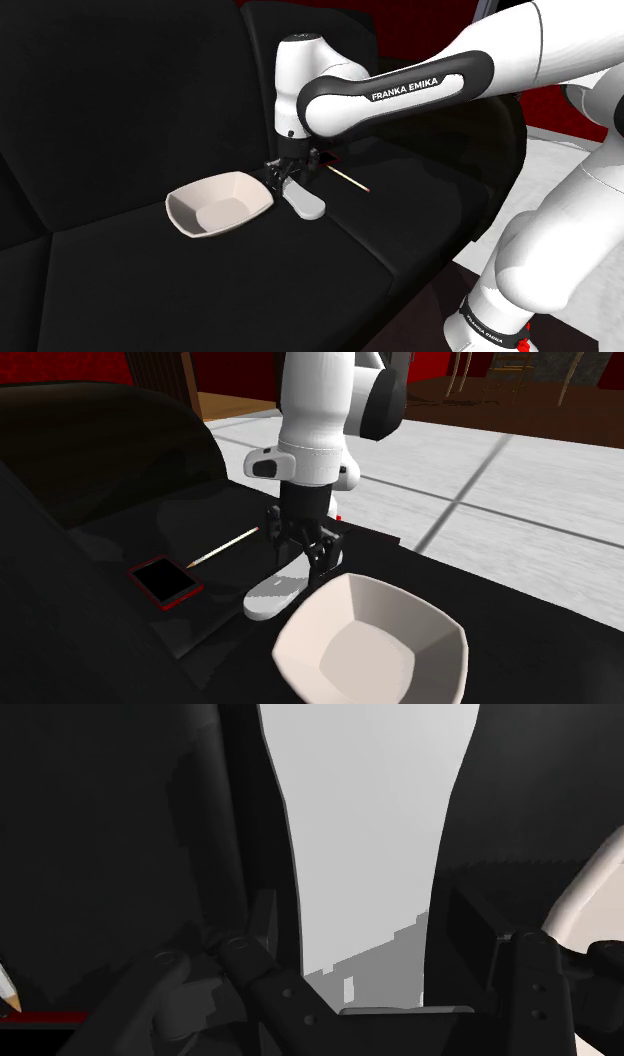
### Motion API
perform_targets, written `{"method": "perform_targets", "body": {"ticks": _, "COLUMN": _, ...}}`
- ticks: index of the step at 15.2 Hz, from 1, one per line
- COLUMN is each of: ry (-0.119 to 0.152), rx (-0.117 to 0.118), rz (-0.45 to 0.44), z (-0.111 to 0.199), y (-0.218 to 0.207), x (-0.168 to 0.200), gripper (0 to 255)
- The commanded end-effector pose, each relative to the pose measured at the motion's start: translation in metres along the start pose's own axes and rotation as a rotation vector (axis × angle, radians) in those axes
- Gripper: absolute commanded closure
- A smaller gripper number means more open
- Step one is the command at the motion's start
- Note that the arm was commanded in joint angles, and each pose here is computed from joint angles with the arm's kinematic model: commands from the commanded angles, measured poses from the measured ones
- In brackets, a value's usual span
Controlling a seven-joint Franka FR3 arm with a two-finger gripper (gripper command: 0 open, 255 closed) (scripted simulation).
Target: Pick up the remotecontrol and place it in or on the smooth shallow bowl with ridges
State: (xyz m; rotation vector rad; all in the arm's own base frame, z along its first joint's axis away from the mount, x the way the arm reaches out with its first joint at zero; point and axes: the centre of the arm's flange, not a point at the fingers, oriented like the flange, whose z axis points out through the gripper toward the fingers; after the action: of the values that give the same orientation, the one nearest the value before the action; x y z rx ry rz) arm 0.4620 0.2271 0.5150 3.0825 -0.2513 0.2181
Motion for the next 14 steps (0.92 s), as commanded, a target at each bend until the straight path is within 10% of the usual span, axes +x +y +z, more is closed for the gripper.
{"method": "perform_targets", "body": {"ticks": 1, "ry": 0.000, "rx": 0.000, "rz": 0.000, "z": -0.011, "y": 0.000, "x": 0.001, "gripper": 255}}
{"method": "perform_targets", "body": {"ticks": 14, "ry": 0.000, "rx": 0.000, "rz": 0.000, "z": -0.078, "y": 0.003, "x": 0.011, "gripper": 255}}
